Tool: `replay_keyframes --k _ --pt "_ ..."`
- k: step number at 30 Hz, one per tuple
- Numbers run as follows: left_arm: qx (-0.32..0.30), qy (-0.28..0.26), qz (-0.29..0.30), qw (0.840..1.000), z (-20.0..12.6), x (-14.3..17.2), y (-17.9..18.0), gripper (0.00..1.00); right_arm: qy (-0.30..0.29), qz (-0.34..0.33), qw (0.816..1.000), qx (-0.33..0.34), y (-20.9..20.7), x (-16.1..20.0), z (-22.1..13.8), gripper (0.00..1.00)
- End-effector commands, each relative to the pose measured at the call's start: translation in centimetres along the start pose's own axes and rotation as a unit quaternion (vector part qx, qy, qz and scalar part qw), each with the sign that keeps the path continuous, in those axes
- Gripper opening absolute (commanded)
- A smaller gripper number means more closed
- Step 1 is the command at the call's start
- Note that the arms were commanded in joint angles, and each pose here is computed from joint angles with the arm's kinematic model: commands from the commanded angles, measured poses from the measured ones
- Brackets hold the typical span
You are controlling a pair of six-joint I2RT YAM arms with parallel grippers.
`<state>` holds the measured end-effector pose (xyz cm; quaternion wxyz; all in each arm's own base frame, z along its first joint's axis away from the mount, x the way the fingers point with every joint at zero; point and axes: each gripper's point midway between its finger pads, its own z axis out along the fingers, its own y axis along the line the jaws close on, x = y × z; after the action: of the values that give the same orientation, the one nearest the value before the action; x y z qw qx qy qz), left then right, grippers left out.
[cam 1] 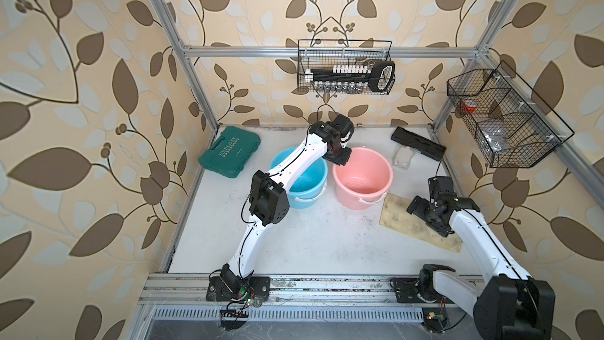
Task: Wipe the inside of the bucket with a cloth
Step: Pick up the cleaning item at the center of the board.
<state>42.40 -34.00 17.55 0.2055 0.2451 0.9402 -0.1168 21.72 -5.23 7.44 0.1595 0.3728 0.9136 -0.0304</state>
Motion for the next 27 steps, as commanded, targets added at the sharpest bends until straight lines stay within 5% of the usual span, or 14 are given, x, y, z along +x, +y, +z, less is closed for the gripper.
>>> replay_keyframes --k 1,27 --pt "0.001 -0.043 0.005 0.999 -3.8 -1.4 0.0 0.0 0.016 0.01 1.0 0.0 0.1 -0.5 0.4 0.99" --pt "0.048 -0.067 -0.002 0.997 -5.7 -1.7 -1.7 0.0 0.12 0.003 0.991 0.06 -0.6 0.8 6.8 0.99"
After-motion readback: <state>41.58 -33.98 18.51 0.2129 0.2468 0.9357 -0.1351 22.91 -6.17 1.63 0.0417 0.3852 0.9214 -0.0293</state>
